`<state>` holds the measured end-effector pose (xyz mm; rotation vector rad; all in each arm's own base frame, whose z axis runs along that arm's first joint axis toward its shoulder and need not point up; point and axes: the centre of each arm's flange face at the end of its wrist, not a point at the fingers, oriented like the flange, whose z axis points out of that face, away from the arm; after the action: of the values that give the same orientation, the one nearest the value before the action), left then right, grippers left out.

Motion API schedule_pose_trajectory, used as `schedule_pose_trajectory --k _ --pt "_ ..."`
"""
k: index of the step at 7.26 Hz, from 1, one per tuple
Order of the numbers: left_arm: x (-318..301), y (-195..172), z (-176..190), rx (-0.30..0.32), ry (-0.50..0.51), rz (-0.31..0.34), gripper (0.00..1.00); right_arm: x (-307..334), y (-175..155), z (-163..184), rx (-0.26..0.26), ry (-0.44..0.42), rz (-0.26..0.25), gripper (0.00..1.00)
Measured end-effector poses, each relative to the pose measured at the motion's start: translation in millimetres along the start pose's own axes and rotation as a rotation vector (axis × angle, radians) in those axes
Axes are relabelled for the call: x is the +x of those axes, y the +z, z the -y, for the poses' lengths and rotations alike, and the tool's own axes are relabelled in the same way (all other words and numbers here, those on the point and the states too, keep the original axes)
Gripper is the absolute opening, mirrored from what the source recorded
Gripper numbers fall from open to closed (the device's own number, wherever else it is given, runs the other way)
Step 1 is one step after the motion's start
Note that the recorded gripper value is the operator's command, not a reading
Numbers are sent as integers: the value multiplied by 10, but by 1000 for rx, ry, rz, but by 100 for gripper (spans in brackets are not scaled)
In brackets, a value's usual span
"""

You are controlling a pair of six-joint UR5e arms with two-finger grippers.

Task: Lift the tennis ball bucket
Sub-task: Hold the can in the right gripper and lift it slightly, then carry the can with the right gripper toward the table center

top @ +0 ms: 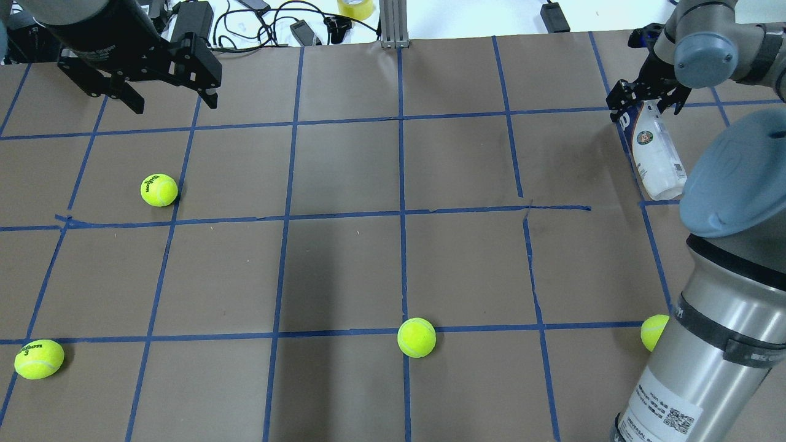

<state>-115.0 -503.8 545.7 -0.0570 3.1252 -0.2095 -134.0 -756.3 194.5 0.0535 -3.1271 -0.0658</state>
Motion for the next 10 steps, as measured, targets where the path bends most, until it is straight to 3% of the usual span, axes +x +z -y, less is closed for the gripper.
schedule_pose_trajectory --k 2,5,7,8,9,10 --pt "-1 0 0 0 0 1 100 68 6 -21 -1 4 1 51" --pt "0 0 0 0 0 0 100 62 -102 -81 -1 12 -2 41" --pt "-2 0 0 0 0 0 100 -61 -340 -171 17 4 -8 38" --pt "-3 0 1 0 -1 0 100 -253 -505 -246 24 -20 -3 54" --pt "-2 0 0 0 0 0 100 -546 -724 -346 33 -57 9 50" --pt "-2 -6 2 1 0 0 100 -946 -945 -461 48 -102 29 15"
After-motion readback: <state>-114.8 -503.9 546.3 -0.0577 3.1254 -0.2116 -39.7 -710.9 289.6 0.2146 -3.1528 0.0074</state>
